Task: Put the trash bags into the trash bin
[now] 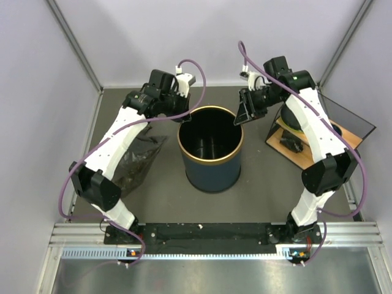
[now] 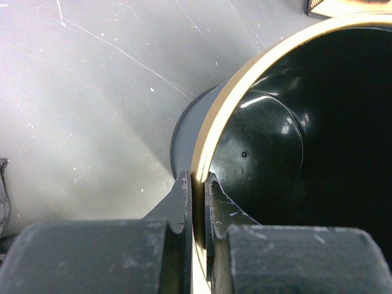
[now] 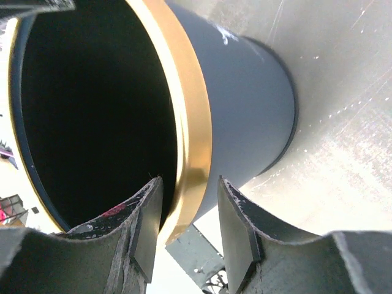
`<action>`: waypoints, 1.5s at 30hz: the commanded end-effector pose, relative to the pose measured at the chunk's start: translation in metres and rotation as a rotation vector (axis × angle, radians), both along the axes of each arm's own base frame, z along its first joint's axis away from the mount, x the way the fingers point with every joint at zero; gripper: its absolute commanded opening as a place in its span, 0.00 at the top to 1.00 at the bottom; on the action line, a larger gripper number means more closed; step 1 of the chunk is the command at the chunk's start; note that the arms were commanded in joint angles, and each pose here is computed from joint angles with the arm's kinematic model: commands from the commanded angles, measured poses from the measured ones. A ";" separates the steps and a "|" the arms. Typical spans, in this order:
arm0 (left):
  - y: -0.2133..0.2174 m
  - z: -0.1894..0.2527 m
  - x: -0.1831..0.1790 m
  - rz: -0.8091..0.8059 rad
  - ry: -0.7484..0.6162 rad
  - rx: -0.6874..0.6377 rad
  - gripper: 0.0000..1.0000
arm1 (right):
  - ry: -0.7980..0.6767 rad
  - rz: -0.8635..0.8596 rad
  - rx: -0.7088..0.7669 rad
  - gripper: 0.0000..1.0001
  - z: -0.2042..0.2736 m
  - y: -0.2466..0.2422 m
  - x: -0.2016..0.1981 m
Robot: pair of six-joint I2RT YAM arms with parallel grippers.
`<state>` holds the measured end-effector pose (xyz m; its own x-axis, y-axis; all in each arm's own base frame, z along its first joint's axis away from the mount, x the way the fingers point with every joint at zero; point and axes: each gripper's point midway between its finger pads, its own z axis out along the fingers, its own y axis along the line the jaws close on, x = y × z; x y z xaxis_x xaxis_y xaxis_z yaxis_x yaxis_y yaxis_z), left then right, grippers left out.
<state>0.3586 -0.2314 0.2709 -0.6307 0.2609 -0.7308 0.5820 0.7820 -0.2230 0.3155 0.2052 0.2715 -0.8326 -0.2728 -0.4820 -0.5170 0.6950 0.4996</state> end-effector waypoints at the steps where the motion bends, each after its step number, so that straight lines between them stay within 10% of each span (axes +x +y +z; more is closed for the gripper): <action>1: -0.020 0.052 -0.007 -0.078 -0.094 -0.109 1.00 | -0.142 0.009 0.037 0.58 0.034 0.004 0.010; 25: -0.017 0.154 -0.022 -0.253 -0.432 -0.081 1.00 | -0.474 0.069 0.218 0.02 0.145 0.009 0.000; 45: 0.012 0.268 -0.086 -0.328 -0.730 -0.192 1.00 | -0.595 -0.131 0.364 0.01 0.215 -0.023 0.018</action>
<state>0.3057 -0.2275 0.4463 -0.1652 0.3379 -0.9266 0.8318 0.5526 0.0532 0.3449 0.1838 0.4501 -0.5024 0.0363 -0.8638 -0.6578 0.6323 0.4092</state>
